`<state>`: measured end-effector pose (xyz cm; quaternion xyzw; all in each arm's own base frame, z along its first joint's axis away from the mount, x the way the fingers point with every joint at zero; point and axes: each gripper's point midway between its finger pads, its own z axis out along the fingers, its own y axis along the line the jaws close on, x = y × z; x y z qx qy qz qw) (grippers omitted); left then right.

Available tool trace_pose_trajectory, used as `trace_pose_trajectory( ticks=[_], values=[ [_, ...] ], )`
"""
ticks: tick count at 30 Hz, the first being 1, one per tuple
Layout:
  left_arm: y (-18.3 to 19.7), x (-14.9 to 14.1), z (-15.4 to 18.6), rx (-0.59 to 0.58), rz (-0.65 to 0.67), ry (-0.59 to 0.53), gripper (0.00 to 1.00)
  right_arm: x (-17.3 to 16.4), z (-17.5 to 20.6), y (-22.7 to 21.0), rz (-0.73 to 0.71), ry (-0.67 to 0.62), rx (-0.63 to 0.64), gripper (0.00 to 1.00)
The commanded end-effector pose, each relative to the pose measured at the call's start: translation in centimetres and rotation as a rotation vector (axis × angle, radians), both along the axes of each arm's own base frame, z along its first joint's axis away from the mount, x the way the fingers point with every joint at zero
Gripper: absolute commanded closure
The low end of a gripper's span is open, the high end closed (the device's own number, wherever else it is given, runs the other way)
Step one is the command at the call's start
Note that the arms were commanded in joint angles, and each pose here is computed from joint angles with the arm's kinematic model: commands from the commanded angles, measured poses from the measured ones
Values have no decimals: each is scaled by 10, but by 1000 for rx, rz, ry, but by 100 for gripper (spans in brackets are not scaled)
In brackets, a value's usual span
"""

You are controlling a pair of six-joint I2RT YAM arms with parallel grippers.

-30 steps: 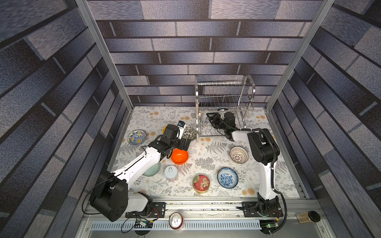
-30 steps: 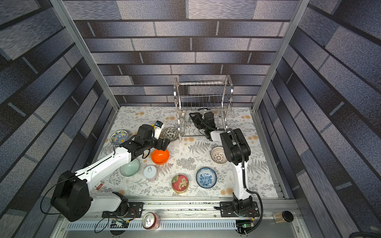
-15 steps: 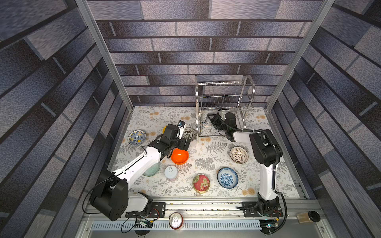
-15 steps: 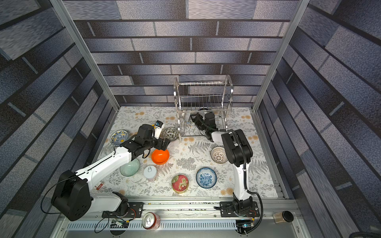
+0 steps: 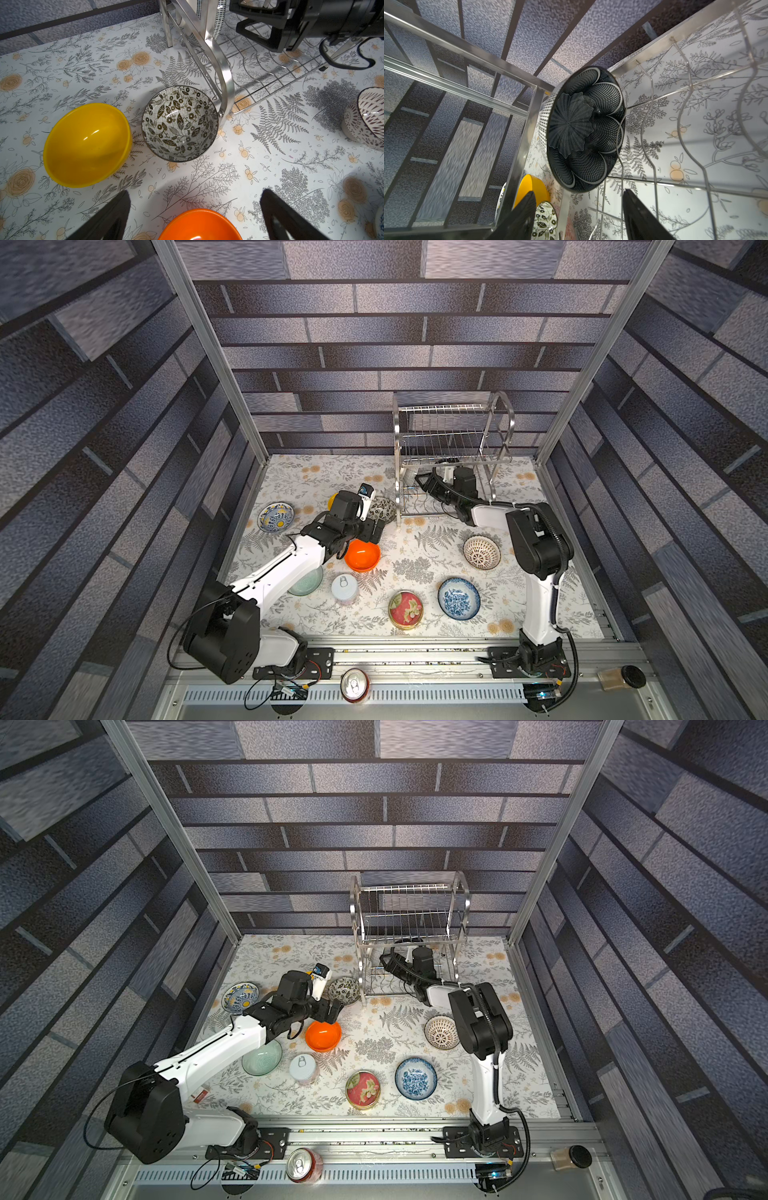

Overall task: Load bowls into a dish rack
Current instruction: Place the bowl in the dish rack.

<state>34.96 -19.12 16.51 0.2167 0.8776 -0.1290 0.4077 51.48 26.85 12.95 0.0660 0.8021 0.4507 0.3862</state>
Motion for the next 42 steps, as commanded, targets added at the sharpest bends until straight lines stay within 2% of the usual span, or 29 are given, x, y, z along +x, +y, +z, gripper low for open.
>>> trace_pose_trajectory(
  ticks=[1,6,13,25,29,39,42],
  values=[
    [-3,5,13,-38,2,-13,0,-1,0,14,53,-41,-50,31],
    [-3,5,13,-38,2,-13,0,0,-8,23,65,-30,-94,30],
    [-3,6,13,-37,2,-12,0,4,-25,15,14,-7,-138,31],
    [-4,5,11,-40,0,-3,0,12,-42,11,-37,21,-137,36],
    [-4,6,11,-40,0,-3,0,14,-48,10,-54,32,-126,39],
    [-5,6,10,-43,0,0,0,15,-52,0,-119,48,-105,53],
    [-5,5,10,-45,-2,1,0,14,-51,0,-123,46,-95,54]
  ],
)
